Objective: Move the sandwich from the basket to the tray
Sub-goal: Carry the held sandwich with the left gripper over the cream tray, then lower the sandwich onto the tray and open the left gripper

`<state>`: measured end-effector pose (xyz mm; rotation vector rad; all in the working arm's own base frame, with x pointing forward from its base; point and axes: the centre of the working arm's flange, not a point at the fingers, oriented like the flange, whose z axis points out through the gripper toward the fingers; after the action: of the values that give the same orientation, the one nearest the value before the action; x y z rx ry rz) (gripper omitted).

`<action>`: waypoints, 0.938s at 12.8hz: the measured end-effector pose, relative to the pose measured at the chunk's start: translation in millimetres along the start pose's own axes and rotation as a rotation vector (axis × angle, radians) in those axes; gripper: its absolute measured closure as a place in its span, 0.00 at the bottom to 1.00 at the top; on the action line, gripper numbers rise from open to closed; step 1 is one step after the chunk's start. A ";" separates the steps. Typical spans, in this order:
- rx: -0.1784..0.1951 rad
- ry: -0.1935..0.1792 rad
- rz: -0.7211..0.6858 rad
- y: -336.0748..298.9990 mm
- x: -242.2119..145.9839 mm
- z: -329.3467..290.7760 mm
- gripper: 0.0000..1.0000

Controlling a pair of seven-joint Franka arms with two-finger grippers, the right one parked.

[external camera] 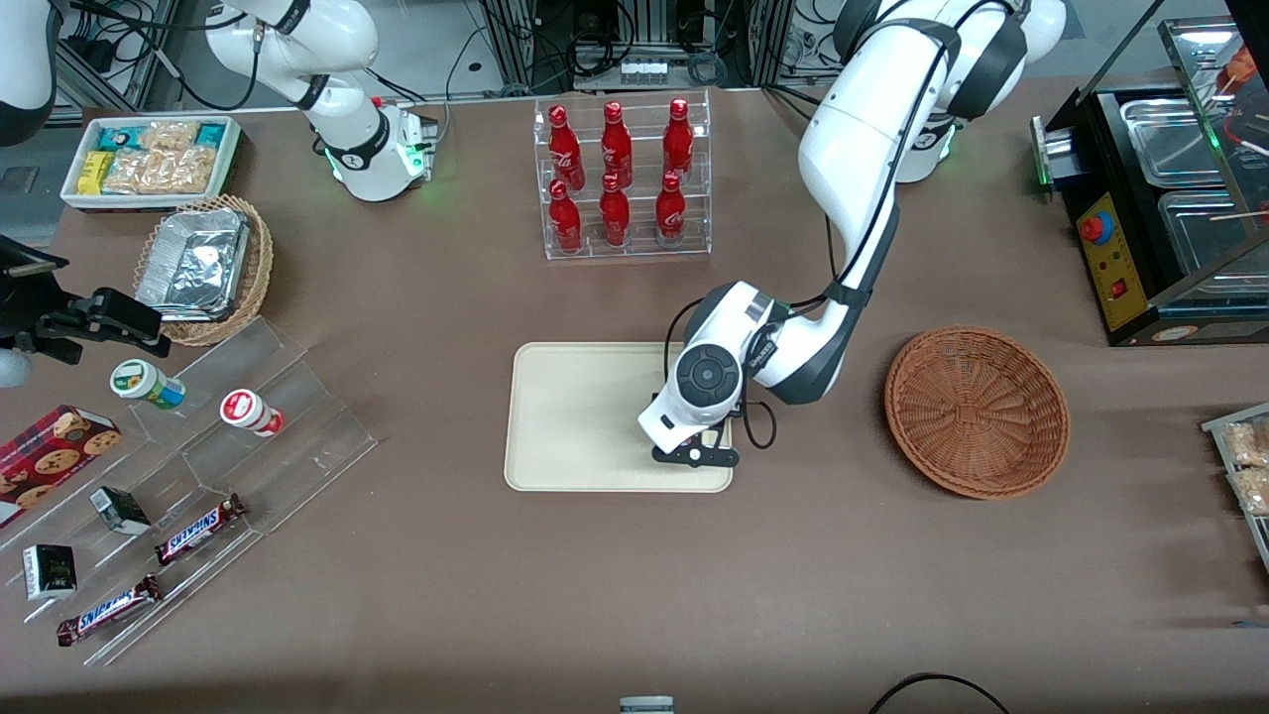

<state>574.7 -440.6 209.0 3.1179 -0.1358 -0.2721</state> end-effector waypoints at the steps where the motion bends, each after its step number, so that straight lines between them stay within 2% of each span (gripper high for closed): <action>1: 0.001 -0.001 -0.002 -0.1 0.6 2.5 0.58; 2: 0.002 -0.003 -0.002 -0.3 0.7 4.6 0.55; 3: 0.001 -0.002 -0.003 -0.3 1.1 6.0 0.47; 4: -0.001 0.003 -0.005 -0.1 1.8 6.5 0.47; 5: -0.004 0.009 -0.012 0.0 2.9 5.1 0.41; 9: -0.018 0.040 -0.044 -1.4 7.4 -42.8 0.00; 12: -0.020 0.074 -0.088 -27.0 0.3 -136.6 0.00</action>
<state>601.0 -413.6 343.0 3.1137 0.0054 -0.1574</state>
